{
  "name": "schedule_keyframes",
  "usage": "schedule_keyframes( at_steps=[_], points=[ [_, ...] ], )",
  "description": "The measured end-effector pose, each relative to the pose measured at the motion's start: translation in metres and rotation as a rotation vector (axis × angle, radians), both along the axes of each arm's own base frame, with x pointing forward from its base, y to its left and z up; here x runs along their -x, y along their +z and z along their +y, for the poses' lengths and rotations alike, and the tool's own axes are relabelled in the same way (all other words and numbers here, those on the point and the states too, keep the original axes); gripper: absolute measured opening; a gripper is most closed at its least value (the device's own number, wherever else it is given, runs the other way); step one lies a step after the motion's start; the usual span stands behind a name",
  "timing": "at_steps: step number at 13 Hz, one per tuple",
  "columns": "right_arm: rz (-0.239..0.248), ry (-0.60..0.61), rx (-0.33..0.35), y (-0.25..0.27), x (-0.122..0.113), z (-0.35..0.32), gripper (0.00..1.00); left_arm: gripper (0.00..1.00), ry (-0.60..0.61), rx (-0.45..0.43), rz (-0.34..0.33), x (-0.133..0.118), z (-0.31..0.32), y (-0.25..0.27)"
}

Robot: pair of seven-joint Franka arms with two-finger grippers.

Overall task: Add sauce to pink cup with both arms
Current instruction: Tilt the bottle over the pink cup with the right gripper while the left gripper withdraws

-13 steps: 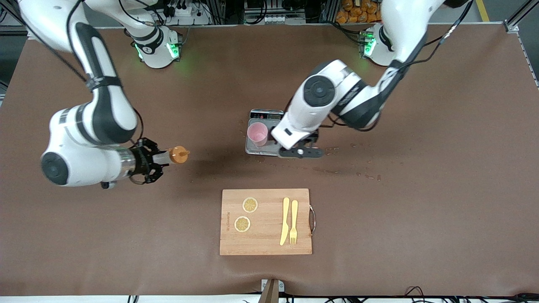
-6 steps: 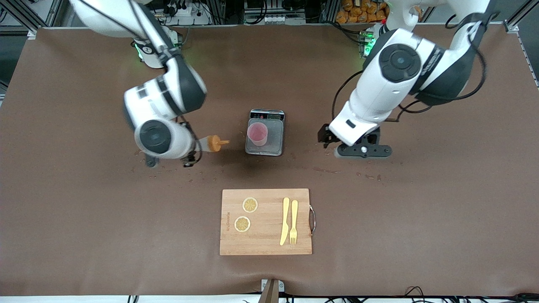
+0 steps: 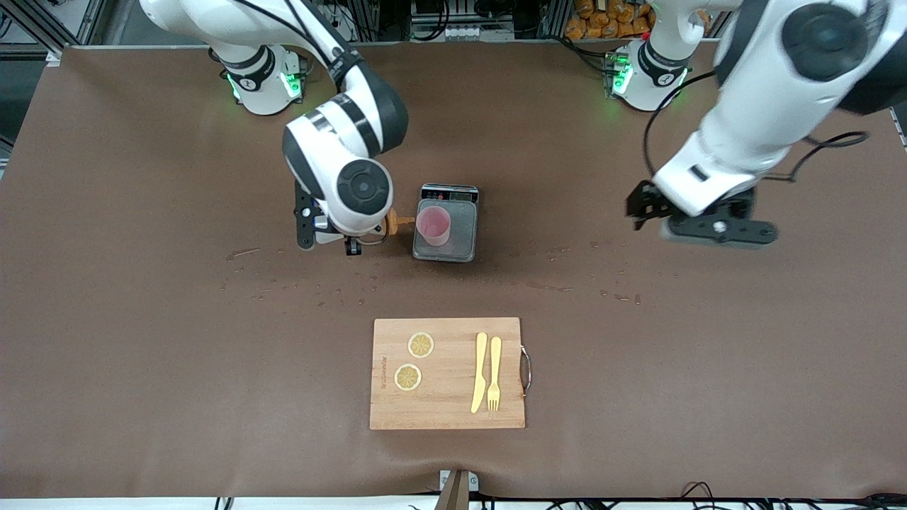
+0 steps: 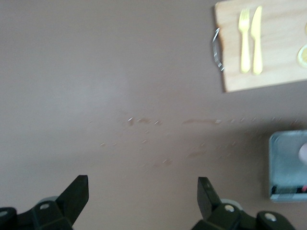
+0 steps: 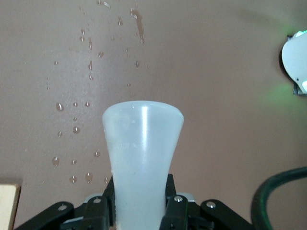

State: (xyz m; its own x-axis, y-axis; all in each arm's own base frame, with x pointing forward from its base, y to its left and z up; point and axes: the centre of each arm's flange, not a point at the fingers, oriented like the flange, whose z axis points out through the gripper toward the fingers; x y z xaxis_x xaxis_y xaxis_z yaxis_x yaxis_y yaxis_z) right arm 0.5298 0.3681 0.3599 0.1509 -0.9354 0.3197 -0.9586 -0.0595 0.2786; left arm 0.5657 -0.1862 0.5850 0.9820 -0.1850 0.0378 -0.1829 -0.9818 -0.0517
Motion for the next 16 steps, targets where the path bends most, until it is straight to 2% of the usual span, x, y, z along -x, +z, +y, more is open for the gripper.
schedule_keyframes(
  at_steps=[3,5,7,9,16],
  points=[
    [0.015,0.028,0.108,-0.013,0.012,0.005,0.4,1.0,-0.051,-0.026,0.064,0.011,0.052,0.019],
    [0.019,0.048,0.174,-0.021,0.019,0.013,0.4,1.0,-0.03,-0.008,0.089,0.016,0.076,0.026],
    [0.014,0.043,0.199,-0.025,0.023,0.024,0.4,1.0,0.028,0.035,0.112,0.024,0.102,0.037],
    [0.01,0.033,0.213,-0.031,0.023,0.03,0.4,1.0,0.069,0.065,0.1,0.031,0.122,0.052],
    [0.037,0.03,0.268,-0.046,0.019,0.033,0.4,1.0,0.08,0.068,0.095,0.033,0.126,0.055]
  ],
)
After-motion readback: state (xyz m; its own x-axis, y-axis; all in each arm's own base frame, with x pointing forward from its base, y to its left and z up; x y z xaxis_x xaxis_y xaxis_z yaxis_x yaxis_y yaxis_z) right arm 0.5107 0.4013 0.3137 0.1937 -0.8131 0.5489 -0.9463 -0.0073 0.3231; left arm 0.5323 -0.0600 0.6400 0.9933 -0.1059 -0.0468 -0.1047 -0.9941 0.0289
